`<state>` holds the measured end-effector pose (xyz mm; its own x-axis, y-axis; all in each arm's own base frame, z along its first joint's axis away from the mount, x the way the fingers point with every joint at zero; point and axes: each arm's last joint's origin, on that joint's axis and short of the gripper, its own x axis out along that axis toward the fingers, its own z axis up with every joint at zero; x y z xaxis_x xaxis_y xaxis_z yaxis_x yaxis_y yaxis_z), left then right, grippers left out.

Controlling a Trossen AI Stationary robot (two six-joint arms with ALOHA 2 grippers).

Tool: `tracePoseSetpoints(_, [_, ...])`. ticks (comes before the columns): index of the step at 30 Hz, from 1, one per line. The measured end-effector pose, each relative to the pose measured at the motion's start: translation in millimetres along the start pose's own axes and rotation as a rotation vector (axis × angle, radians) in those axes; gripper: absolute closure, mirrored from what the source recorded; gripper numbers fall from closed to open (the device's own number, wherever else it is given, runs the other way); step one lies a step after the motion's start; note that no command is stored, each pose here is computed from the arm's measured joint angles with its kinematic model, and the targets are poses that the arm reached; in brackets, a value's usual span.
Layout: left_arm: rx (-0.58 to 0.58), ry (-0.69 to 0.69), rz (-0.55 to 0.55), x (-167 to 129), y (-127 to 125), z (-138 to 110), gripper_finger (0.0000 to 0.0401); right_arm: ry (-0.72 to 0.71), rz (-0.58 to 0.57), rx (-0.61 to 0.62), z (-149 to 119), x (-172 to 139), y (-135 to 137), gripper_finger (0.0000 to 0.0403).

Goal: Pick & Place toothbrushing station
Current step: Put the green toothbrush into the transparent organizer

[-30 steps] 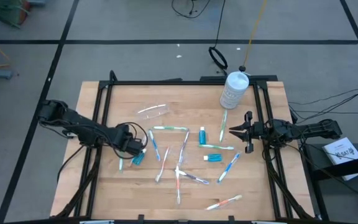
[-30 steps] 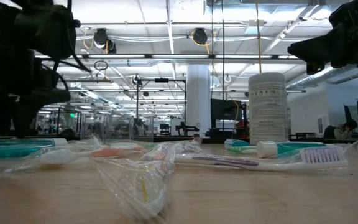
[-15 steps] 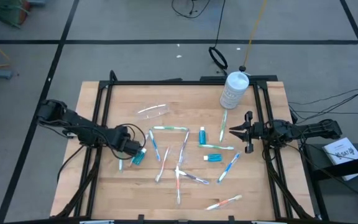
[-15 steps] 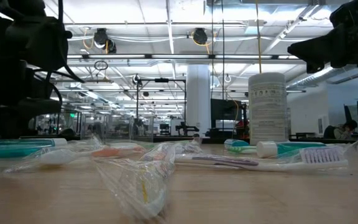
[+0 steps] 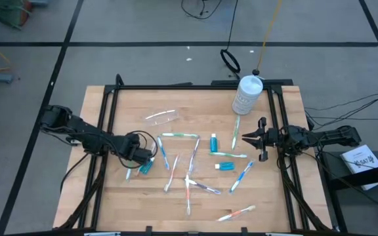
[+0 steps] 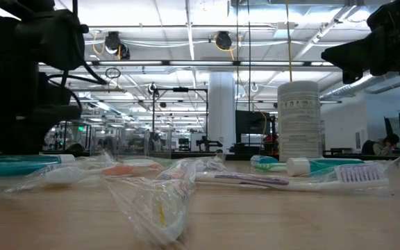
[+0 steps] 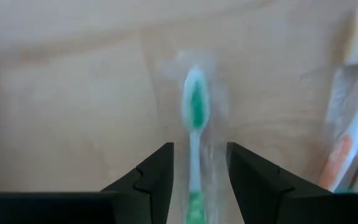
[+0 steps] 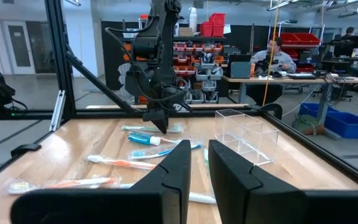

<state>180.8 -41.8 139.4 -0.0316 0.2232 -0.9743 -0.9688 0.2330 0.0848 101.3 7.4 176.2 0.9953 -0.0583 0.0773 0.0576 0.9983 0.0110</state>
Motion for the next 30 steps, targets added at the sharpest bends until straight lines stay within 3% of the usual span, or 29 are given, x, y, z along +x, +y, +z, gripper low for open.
tracePoseSetpoints(8, [0.046,-0.057,-0.008,-0.3,-0.7,0.7,0.0247,0.0,0.0,-0.015,0.0,0.0,0.0,0.0353])
tracePoseSetpoints(19, [0.181,0.036,0.0,1.0,1.6,-3.3,0.0253,-0.022,-0.001,-0.038,2.1,0.0,0.0,0.0353])
tracePoseSetpoints(23, [0.18,0.04,-0.003,2.2,2.3,-3.7,0.0285,-0.015,0.0,0.041,1.4,0.0,0.0,0.0353])
tracePoseSetpoints(30, [0.234,-0.019,-0.074,2.5,-4.8,-2.5,0.039,0.001,0.0,0.181,-0.1,0.0,0.0,0.0353])
